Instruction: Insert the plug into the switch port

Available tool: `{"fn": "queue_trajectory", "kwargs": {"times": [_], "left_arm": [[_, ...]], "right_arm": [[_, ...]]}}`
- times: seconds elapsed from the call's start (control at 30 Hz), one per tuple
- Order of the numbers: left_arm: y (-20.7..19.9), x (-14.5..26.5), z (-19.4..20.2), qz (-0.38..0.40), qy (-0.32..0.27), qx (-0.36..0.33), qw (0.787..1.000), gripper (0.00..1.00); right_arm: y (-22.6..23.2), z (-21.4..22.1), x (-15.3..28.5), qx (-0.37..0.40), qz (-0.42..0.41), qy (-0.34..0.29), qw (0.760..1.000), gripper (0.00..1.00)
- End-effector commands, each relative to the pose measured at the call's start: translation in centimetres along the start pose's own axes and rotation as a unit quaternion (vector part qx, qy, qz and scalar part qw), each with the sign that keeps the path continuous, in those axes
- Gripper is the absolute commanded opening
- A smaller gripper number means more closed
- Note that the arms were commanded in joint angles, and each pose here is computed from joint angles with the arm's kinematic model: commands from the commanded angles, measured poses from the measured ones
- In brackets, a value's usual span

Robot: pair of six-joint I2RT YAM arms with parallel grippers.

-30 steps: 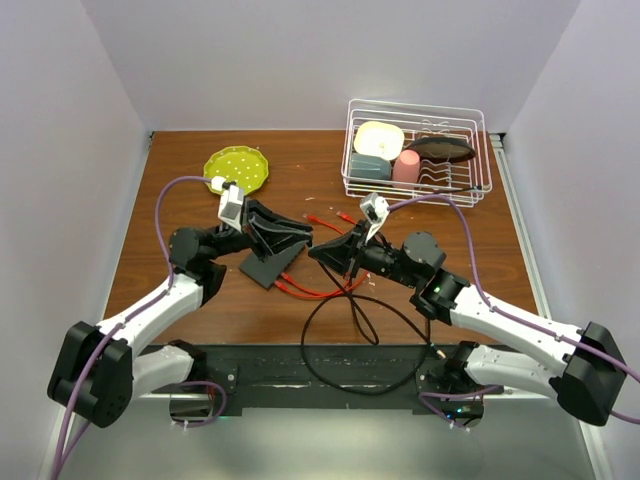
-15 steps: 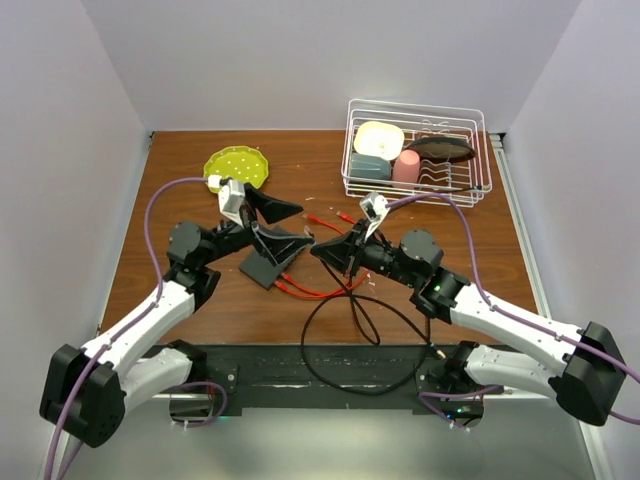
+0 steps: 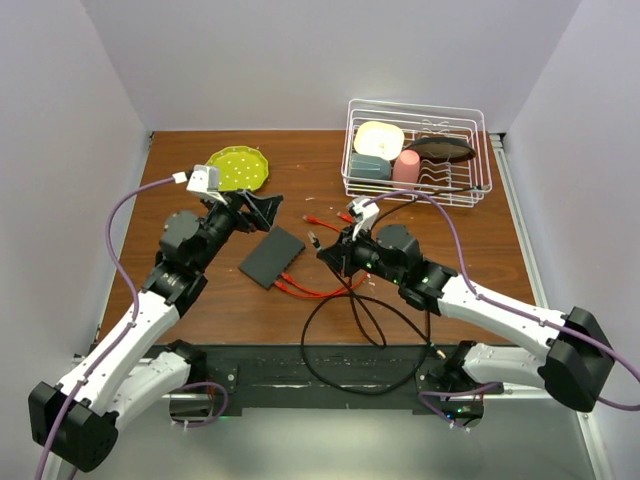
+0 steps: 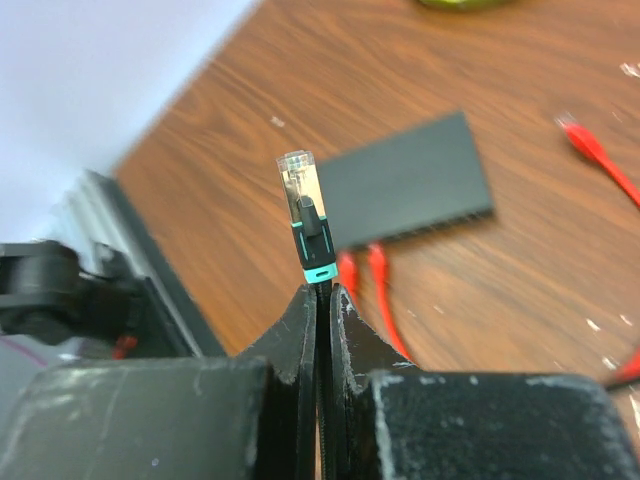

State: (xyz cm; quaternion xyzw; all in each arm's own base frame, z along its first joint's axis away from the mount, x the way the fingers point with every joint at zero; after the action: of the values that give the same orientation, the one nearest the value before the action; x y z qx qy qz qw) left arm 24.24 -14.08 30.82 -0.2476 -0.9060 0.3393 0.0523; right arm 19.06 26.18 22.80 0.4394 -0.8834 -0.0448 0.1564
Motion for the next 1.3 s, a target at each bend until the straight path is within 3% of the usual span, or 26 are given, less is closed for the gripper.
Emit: {"fn": "queue_trajectory", "kwargs": {"times": [0.0,0.23,0.5,0.63,0.83,1.03,1.27], "left_arm": [[1.9,-0.5,-1.0,-0.101,-0.009,-0.030,0.994,1.00],[3.7,-3.1,1.5,-0.132,0.079,-0.044,0.987,1.00],[8.8,-4.7,5.6,-0.206,0.189,-0.011,0.960,1.00],[11.7,-4.6,5.9,-0.192,0.202,0.052,0.959,1.00],[15.6,-3.6,7.3,-0.257,0.227,0.052,0.938,1.00],[17.7,-3.4,9.2,-0.260,0.260,0.068,0.927,1.00],[18.2,-3.9,9.9,-0.243,0.267,0.067,0.930,1.00]], "right_arm": [[-1.8,0.5,-0.1,0.025,0.076,0.039,0.996,0.00],[-2.8,2.7,-1.7,0.025,0.112,0.112,0.987,0.00],[-2.6,5.6,-4.4,0.084,0.149,0.189,0.967,0.00],[-2.2,7.3,-5.8,0.122,0.157,0.219,0.955,0.00],[-1.8,7.5,-7.0,0.149,0.157,0.234,0.948,0.00],[-2.2,8.3,-8.0,0.183,0.164,0.254,0.936,0.00],[-2.3,8.9,-8.7,0.190,0.166,0.255,0.933,0.00]]}}
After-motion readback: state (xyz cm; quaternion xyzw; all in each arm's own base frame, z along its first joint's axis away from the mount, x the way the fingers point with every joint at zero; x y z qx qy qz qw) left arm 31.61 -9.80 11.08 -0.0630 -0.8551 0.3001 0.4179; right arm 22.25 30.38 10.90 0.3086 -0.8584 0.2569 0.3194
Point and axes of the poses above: each gripper's point midway between its finger pads, its own x axis back along the fingers, its own y axis along the line the jaws close on, z = x × y, the point moved 7 cm from there along x, back along the fingers, and after that the axes turned 14 degrees about x, right-handed, at the moved point
